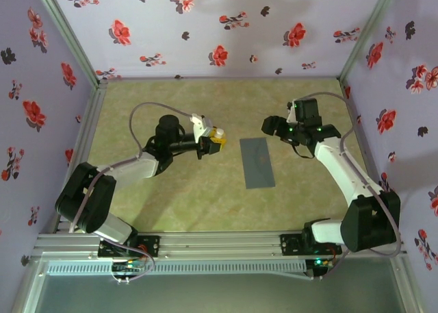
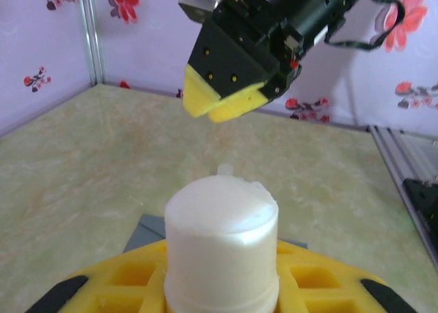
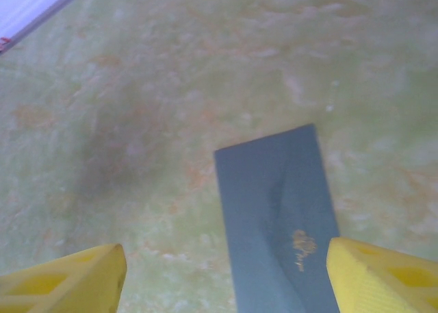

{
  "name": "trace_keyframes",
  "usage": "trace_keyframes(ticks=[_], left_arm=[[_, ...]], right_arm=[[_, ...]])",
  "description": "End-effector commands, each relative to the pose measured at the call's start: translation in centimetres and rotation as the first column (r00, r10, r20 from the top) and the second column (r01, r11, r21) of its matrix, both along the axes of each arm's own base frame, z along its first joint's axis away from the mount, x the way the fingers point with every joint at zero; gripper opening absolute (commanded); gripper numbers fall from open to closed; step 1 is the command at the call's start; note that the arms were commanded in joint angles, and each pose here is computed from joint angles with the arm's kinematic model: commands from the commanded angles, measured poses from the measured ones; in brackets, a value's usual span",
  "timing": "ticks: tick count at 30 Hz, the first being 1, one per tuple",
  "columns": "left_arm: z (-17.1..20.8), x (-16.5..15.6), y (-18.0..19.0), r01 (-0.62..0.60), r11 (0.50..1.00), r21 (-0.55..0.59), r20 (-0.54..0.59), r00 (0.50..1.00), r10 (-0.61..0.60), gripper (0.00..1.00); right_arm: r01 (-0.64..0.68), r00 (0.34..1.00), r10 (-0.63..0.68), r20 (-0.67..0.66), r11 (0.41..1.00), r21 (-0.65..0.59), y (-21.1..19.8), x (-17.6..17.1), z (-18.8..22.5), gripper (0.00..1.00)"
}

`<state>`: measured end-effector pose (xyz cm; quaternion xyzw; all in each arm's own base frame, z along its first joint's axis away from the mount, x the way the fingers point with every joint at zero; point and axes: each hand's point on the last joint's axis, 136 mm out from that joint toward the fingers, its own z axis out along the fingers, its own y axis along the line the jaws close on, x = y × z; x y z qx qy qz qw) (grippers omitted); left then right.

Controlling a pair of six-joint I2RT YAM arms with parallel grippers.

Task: Place the letter into the envelope and seal it

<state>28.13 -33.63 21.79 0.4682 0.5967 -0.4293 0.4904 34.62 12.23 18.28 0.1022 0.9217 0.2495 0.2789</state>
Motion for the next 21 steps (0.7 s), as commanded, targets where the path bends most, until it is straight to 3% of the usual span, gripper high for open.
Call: trace_keyframes(ticks=[1,4,8,21], left_arm=[[-0.6,-0.2,-0.4,-0.006,0.993,0.120,0.082,0.997,-0.004,0.00],[-1.9,-0.1,-0.3,-0.036,0.977,0.212,0.093,0.996,0.017,0.00],[-2.4,-0.1,-0.3,-0.047,0.967,0.250,0.089,0.996,0.026,0.00],[-3.7,-0.2,-1.0,-0.056,0.931,0.361,0.052,0.998,0.040,0.00]], right_arm=[[0.098,0.991,-0.106,-0.084,0.991,-0.087,-2.9,-0.9,-2.1,0.78],[0.163,0.978,-0.180,-0.104,0.975,-0.154,-5.2,-1.3,-2.9,0.80],[0.199,0.967,-0.219,-0.132,0.968,-0.153,-6.6,-1.6,-3.8,0.80],[0.186,0.955,-0.218,-0.200,0.968,-0.166,-7.8,-1.8,-5.8,0.80]])
